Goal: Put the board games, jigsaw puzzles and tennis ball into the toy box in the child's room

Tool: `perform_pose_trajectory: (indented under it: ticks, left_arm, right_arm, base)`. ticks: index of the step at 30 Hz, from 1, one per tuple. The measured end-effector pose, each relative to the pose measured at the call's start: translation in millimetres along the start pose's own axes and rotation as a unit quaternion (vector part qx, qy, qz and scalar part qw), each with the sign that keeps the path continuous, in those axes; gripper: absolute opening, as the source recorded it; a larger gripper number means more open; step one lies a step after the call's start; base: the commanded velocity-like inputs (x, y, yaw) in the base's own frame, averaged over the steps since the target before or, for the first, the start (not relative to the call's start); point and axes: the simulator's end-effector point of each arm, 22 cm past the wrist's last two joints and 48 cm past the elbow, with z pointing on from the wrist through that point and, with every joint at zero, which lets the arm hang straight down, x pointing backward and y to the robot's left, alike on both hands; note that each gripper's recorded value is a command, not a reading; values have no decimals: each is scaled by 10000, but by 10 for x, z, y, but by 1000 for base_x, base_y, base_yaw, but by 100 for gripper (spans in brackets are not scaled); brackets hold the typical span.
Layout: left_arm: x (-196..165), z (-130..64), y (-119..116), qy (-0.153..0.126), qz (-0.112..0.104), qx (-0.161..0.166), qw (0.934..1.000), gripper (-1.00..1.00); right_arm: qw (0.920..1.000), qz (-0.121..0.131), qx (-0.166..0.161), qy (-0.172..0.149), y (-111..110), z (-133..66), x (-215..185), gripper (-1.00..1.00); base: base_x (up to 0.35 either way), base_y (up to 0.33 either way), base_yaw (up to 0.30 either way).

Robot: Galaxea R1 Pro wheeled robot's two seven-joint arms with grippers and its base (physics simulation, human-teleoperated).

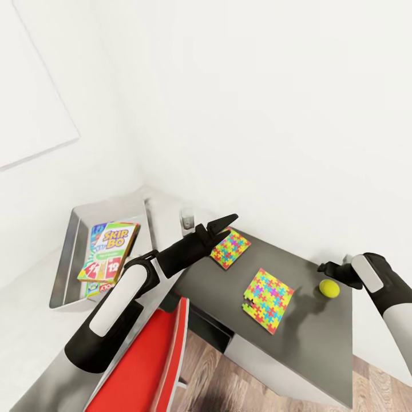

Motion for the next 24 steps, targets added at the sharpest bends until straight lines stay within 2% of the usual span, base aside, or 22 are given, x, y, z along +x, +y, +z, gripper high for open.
perform_pose_trajectory:
  ticks: [24]
  left_arm:
    - [14, 2, 182, 7, -134, -77, 9999, 100]
  right_arm:
    - [9999, 19, 92, 77, -54, 160, 64, 100]
  base:
    - [0, 0, 0]
